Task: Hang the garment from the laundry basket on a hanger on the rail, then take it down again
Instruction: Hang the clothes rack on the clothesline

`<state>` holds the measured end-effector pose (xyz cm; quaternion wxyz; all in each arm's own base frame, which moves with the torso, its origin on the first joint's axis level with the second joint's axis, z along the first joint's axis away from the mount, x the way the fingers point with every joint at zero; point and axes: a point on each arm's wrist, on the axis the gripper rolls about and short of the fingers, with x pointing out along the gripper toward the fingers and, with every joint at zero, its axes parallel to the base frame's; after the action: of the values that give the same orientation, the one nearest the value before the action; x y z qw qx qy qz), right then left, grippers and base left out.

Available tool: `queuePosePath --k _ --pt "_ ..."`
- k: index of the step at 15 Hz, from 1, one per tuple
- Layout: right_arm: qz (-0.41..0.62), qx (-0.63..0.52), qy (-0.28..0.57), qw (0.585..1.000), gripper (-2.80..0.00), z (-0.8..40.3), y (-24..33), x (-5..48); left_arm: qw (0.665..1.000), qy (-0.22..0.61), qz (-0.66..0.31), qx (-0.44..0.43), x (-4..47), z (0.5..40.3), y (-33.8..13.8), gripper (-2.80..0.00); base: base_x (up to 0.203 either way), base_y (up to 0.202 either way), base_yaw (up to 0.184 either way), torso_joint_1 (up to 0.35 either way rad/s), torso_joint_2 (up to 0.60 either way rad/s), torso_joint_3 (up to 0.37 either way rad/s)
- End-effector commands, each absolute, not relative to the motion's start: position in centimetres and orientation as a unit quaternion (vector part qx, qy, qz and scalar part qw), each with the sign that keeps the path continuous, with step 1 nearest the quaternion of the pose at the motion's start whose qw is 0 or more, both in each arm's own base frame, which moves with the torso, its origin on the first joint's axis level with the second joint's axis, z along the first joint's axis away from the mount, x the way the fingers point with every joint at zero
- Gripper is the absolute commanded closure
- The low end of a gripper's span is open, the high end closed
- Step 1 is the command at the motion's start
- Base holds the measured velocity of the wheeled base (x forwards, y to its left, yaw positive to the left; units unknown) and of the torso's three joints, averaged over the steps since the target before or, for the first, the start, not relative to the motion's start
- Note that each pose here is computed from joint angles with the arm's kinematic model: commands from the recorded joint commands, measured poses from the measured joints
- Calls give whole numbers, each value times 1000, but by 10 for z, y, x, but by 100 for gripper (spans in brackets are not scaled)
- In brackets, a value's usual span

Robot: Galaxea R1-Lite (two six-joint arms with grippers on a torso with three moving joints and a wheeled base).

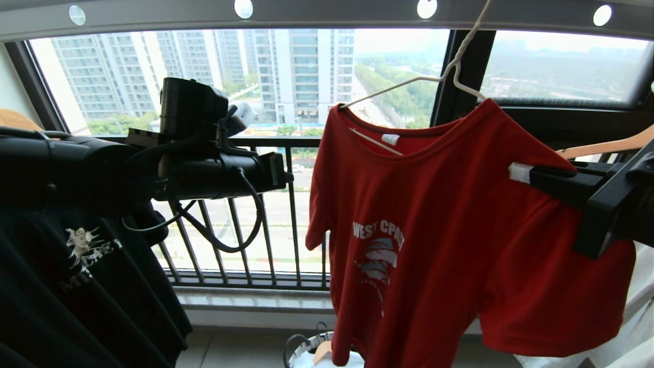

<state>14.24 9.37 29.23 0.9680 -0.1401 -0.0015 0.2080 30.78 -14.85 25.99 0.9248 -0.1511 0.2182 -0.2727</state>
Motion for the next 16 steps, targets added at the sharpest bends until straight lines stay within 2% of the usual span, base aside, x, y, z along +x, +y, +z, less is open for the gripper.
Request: queuePosePath --k 1,16 --pt "200 -145 9 969 0 289 97 153 925 214 -274 -153 306 263 -147 0 0 0 0 0 0 0" --pt "216 -178 80 957 0 260 130 196 928 192 -278 -160 295 279 -139 0 0 0 0 0 0 0"
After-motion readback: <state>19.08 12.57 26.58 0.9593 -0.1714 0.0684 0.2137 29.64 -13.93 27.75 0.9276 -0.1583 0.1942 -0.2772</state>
